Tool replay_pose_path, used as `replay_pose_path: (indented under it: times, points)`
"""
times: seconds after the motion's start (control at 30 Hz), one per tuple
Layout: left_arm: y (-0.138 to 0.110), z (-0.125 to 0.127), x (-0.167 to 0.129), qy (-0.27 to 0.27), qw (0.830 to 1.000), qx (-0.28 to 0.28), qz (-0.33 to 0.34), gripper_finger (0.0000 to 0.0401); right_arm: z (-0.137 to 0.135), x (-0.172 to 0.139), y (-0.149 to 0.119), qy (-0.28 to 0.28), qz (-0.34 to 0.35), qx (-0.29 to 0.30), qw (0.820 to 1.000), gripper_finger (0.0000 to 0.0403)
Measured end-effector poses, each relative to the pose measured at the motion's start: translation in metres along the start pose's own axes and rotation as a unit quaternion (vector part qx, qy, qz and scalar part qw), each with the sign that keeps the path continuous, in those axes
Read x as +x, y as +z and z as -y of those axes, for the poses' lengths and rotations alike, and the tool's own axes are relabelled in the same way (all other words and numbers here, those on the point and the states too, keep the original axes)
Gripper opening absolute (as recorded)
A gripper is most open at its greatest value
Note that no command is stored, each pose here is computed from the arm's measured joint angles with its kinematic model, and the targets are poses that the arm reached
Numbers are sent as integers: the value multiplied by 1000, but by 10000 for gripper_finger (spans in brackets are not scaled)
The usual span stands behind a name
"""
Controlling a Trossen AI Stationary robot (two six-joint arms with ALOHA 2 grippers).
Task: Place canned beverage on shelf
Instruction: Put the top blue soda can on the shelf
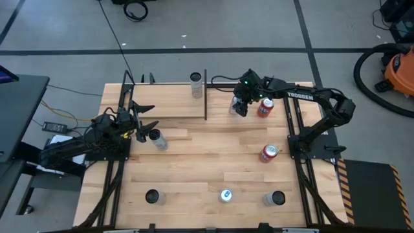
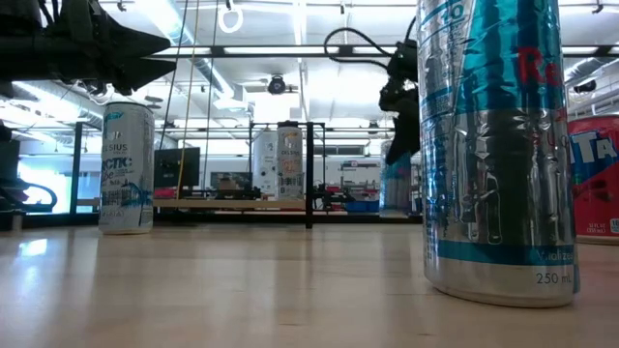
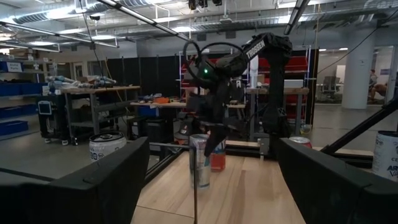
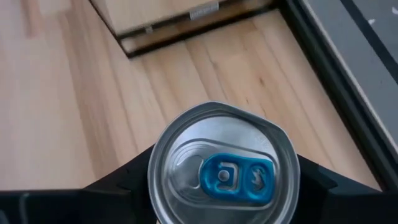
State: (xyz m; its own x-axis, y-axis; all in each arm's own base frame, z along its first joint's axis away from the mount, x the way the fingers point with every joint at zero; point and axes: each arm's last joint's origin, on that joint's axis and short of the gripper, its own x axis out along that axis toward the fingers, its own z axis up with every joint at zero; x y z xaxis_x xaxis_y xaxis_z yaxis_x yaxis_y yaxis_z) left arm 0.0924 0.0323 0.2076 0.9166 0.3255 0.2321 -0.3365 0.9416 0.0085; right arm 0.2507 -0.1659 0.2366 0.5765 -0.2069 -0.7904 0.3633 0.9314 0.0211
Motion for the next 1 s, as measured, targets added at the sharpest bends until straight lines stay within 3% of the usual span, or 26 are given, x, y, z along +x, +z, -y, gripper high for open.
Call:
replay_pose_path:
  times: [0.37, 0.6, 0.77, 1.0]
  points:
    - [0, 0, 0, 0, 1000, 0, 0, 353, -21, -33, 46, 13, 44, -40, 998, 248]
    - [0, 0, 0, 0, 1000, 0, 0, 353, -27, -74, 88, -39, 121, -75, 989, 248]
    - [0, 0, 0, 0, 1000, 0, 1, 353, -29, -106, 117, -59, 211, -90, 971, 248]
    - [0, 0, 0, 0, 1000, 1, 3, 353, -29, -132, 146, -78, 345, -108, 929, 248]
